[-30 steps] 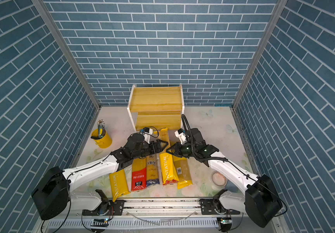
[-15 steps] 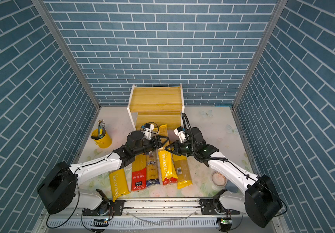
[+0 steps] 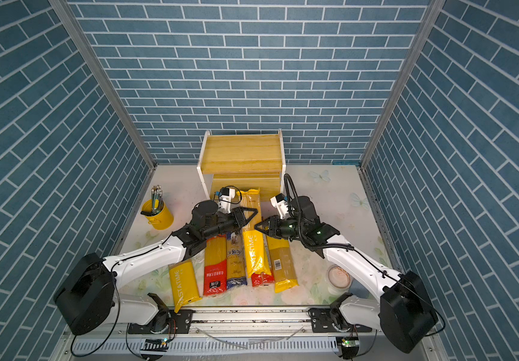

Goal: Arrange pasta packages on shelves
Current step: Place the pasta bag on the shelf.

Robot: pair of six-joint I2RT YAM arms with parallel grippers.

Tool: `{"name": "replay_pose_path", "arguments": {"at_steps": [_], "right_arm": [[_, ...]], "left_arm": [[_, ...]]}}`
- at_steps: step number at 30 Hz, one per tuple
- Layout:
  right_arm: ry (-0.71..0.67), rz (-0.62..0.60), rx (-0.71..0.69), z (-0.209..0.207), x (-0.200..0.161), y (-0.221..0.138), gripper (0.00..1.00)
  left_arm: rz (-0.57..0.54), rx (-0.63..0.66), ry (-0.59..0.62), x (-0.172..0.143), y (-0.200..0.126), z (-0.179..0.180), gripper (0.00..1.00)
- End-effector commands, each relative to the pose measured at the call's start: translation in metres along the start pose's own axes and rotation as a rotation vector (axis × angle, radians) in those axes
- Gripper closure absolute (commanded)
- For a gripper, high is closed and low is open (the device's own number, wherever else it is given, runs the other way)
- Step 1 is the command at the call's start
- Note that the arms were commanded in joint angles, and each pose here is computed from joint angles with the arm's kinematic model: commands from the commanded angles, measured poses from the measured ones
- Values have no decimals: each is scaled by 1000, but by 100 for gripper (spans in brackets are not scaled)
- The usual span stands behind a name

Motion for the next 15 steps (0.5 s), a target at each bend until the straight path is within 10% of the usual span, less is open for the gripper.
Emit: {"name": "replay_pose_path", "arguments": {"at_steps": [1, 6, 15], "right_arm": [[-126, -3, 144, 37, 3, -16, 62], [-150, 6, 74, 22, 10, -28, 44], [-209, 113, 91, 31, 10, -13, 39]], "left_arm": [[-81, -89, 33, 34, -13, -32, 94], [-89, -115, 77, 49, -28, -49, 94], [-144, -191, 83, 75, -36, -70, 95]]}}
Point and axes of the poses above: each gripper's point midway between its finger pads, its own y axis out along the fingers, its own z axis along the line the jaws close on, x = y × z, the point moved 6 cm from there along -y, back along the fingers, and after that the axes turned 13 degrees about y, right-handed, at the moved point
